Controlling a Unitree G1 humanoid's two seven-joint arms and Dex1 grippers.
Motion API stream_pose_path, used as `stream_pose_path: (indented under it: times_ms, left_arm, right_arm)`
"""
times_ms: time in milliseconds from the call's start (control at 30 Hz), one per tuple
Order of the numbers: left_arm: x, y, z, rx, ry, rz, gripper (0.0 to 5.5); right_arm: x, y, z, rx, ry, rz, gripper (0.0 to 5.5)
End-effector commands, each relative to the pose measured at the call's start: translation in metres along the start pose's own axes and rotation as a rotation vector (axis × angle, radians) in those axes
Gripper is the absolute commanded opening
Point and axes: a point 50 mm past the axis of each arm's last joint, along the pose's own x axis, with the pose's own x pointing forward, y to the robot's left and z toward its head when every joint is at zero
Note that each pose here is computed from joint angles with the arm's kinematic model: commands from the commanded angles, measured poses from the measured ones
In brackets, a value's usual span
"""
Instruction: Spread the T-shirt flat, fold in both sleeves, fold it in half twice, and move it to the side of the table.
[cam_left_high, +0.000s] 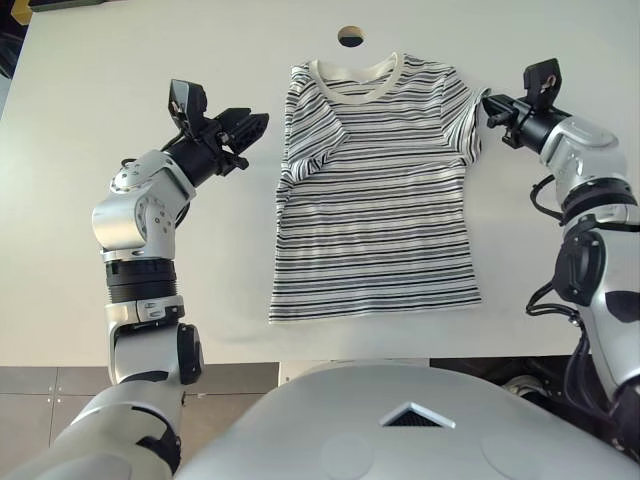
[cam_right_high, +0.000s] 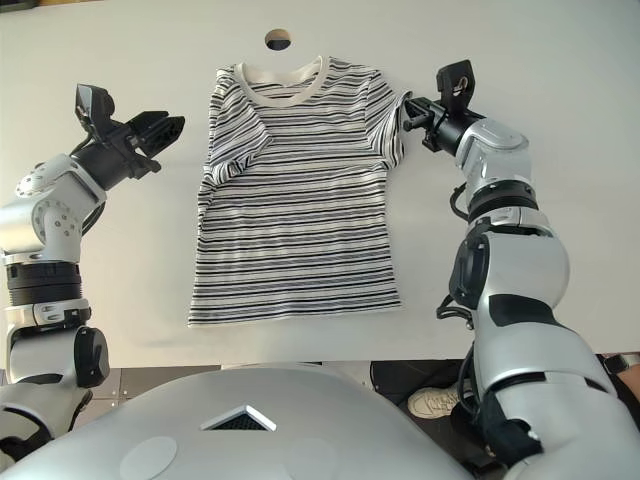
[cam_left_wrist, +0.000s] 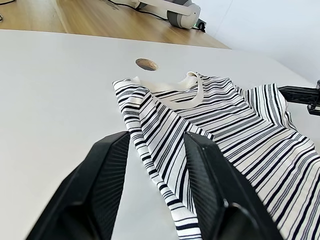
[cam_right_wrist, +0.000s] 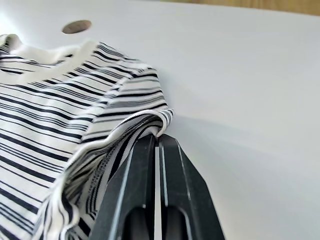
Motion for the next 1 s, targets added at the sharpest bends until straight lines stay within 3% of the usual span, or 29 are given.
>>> stream_pose_path:
  times_ms: [33, 900, 1000]
  left_arm:
    - [0.000, 0.001, 0.003, 0.011, -0.011, 0.009, 2.04]
    - [0.004, -0.001, 0.003, 0.003, -0.018, 0.000, 2.04]
    - [0.004, 0.000, 0.004, 0.005, -0.019, -0.001, 2.04]
  right_arm:
    - [0.006, 0.008, 0.015, -0.040, -0.044, 0.049, 0.13]
    - [0.045, 0.098, 0.015, -0.121, -0.045, 0.345, 0.13]
    - [0.048, 0.103, 0.014, -0.121, -0.040, 0.348, 0.56]
